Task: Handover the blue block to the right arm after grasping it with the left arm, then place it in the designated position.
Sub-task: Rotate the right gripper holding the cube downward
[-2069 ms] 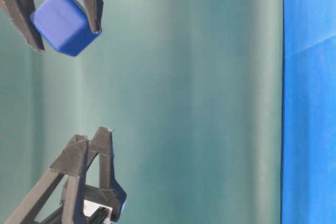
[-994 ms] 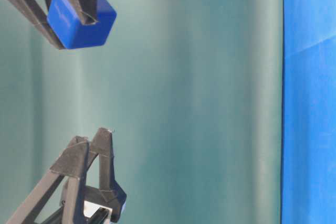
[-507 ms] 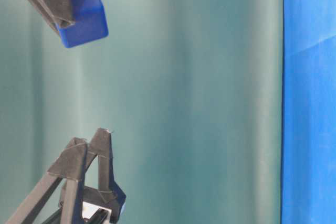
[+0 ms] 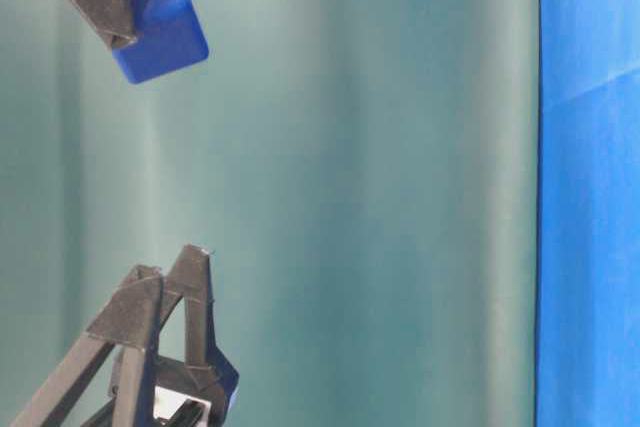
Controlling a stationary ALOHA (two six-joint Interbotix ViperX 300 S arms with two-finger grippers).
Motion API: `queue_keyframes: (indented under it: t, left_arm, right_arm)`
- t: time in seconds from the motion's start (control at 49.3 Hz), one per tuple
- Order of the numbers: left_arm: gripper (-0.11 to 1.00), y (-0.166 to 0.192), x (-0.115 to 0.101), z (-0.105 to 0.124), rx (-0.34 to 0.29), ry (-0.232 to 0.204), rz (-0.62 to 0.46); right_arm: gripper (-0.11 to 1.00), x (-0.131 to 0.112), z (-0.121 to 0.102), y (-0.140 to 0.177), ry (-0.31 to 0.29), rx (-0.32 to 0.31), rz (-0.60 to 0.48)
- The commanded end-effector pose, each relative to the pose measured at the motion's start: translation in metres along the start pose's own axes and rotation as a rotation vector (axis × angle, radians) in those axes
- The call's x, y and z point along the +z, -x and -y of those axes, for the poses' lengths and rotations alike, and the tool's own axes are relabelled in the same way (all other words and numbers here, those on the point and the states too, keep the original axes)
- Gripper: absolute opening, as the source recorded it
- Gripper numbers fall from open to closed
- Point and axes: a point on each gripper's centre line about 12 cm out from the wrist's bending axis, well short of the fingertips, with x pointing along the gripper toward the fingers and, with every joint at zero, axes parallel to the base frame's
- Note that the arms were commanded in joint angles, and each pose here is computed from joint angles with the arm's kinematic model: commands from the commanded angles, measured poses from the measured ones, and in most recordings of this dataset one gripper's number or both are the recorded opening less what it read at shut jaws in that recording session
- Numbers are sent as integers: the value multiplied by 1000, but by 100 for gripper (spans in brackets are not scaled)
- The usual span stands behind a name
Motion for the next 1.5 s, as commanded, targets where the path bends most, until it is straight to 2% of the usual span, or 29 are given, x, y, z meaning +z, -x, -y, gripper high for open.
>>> queue_keyframes:
  t: [0.0,1.237,1.481]
  left_arm:
    - [93,3,14,2,-6,-5,43]
    - [93,3,14,2,-6,-6,41]
    - [93,2,15,2,-6,-6,44]
  right_arm:
    - [50,12,-1,4,-6,6,35]
    - [50,10,-1,2,-7,1,24]
    - [50,2,0,0,-44,-23,-28]
